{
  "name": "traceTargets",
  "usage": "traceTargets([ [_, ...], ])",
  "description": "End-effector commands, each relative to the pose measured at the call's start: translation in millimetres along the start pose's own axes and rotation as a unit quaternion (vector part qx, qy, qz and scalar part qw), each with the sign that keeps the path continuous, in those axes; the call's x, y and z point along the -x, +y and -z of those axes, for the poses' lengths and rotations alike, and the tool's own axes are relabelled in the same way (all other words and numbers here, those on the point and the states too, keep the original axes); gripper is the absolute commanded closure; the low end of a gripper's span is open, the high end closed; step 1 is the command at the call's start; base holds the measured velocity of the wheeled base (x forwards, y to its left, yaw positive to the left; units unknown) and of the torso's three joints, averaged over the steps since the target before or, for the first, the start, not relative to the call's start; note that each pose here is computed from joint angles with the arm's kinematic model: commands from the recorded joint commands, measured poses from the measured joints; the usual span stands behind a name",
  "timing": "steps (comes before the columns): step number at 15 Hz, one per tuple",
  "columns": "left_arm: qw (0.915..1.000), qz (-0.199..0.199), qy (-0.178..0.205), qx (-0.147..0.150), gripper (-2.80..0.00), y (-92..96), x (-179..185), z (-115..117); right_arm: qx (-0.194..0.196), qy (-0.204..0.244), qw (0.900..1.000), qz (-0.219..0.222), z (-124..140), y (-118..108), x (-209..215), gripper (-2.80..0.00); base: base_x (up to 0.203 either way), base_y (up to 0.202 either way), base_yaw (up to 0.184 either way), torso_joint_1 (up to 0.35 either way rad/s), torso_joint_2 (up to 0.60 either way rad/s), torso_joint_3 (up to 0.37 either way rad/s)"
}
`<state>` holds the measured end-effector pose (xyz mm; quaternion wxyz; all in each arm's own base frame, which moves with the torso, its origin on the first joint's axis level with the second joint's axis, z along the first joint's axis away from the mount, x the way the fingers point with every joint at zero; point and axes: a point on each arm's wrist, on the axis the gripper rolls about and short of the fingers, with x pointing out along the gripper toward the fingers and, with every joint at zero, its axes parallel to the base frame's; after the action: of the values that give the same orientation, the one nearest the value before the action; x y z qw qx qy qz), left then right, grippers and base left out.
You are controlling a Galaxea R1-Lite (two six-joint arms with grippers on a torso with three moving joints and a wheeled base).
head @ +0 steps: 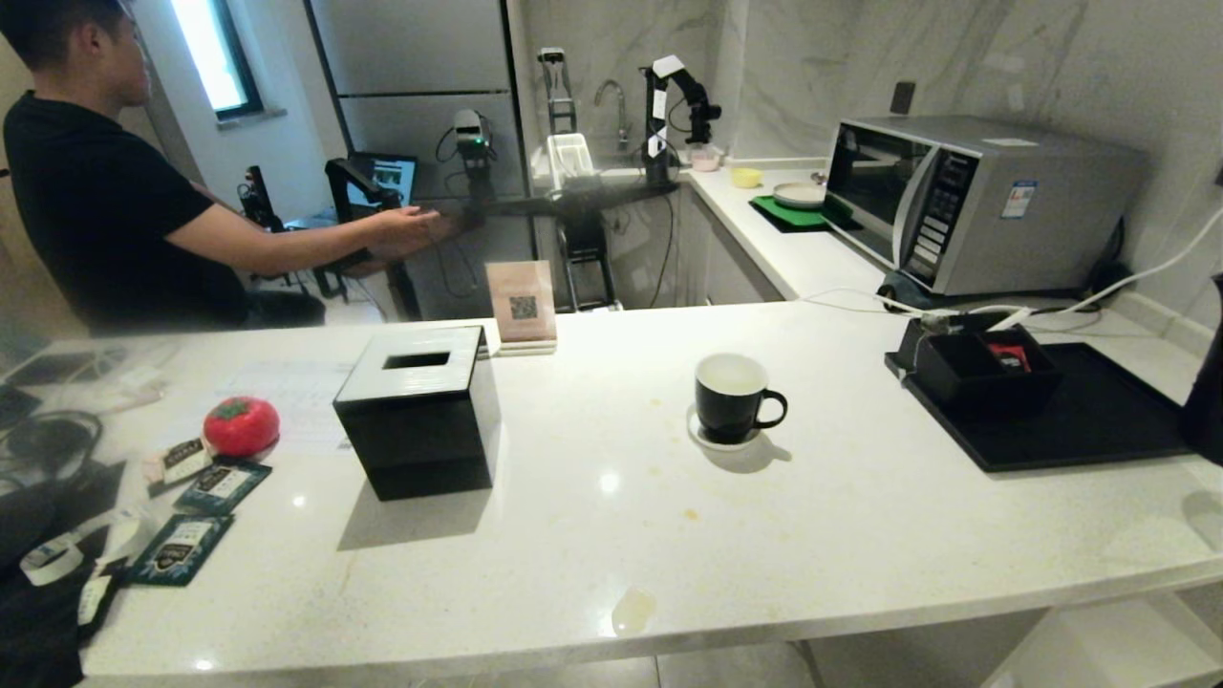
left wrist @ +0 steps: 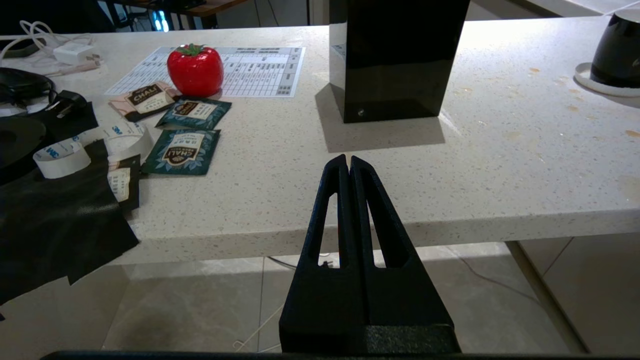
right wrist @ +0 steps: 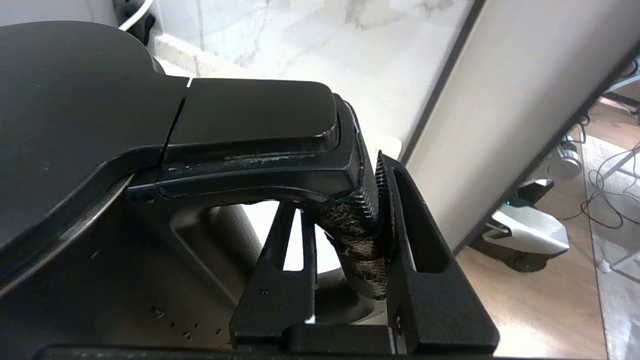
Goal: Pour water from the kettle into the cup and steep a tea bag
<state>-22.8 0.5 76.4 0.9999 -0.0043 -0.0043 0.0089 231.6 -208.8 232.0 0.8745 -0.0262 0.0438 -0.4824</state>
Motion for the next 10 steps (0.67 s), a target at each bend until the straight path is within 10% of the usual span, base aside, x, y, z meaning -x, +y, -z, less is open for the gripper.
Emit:
traceTargets([
  [1, 1.0000, 0.000, 0.000, 0.000, 0.00, 0.0, 0.0, 0.0, 0.003, 0.012, 1.000, 0.000, 9.8, 8.1, -25.1, 0.00, 0.000, 0.000, 0.000, 0.000, 0.00, 0.000],
  [10, 1.0000, 0.000, 0.000, 0.000, 0.00, 0.0, 0.0, 0.0, -0.019, 0.018, 1.000, -0.010, 35.6, 42.0, -102.2, 0.00, 0.000, 0.000, 0.000, 0.000, 0.00, 0.000],
])
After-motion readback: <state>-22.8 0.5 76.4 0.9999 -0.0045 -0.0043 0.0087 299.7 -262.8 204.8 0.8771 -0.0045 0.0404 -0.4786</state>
